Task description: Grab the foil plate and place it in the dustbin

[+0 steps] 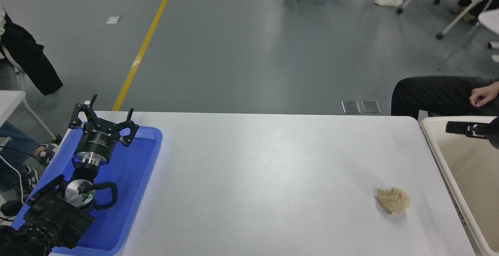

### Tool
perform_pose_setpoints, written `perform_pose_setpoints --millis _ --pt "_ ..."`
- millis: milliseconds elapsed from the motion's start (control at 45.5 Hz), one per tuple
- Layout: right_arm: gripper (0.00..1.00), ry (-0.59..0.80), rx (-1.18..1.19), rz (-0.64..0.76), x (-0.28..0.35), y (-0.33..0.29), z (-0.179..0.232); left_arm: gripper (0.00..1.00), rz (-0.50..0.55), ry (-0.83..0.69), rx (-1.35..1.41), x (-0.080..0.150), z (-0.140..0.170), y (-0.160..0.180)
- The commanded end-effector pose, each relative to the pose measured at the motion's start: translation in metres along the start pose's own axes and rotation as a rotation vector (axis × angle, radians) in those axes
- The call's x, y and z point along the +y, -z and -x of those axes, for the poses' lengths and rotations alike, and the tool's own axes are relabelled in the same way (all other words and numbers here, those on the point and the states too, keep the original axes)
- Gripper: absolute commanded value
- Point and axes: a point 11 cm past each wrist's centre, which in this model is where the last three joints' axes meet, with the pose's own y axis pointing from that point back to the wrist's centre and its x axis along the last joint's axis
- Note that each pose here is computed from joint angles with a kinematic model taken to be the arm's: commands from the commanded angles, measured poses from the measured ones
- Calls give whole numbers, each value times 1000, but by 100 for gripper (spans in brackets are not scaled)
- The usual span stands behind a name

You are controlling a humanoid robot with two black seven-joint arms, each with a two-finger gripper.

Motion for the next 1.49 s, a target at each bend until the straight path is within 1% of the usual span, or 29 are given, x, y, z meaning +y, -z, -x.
perform_pose_setpoints --millis 0,132,308,440,593,681,813,879,1011,1209,1473 --pt "100 180 88 -119 64 82 -33 100 0 0 0 0 0 0" --pt "100 268 110 -178 91 139 -45 100 0 0 0 0 0 0" --pt "100 316 209 -216 124 223 -60 100 1 -2 -3 1 -1 -2" --pt "100 367 304 -197 130 275 -52 100 3 -2 -3 1 -1 -2" --pt "100 415 347 -183 126 309 -38 100 3 -2 -3 1 -1 -2" --pt "100 422 327 -149 123 308 -38 100 3 -2 -3 1 -1 -2" --pt "100 361 323 -79 115 299 -57 100 3 -2 -3 1 -1 -2" --pt "100 339 306 -37 109 284 -67 100 3 -2 -3 1 -1 -2" --pt "100 339 273 44 108 257 -73 100 2 -4 -3 1 -2 -2" --pt "100 372 252 57 106 249 -64 100 4 -4 -4 1 -2 -2" --pt "100 406 186 -23 96 264 -52 100 5 -4 -5 1 -2 -3"
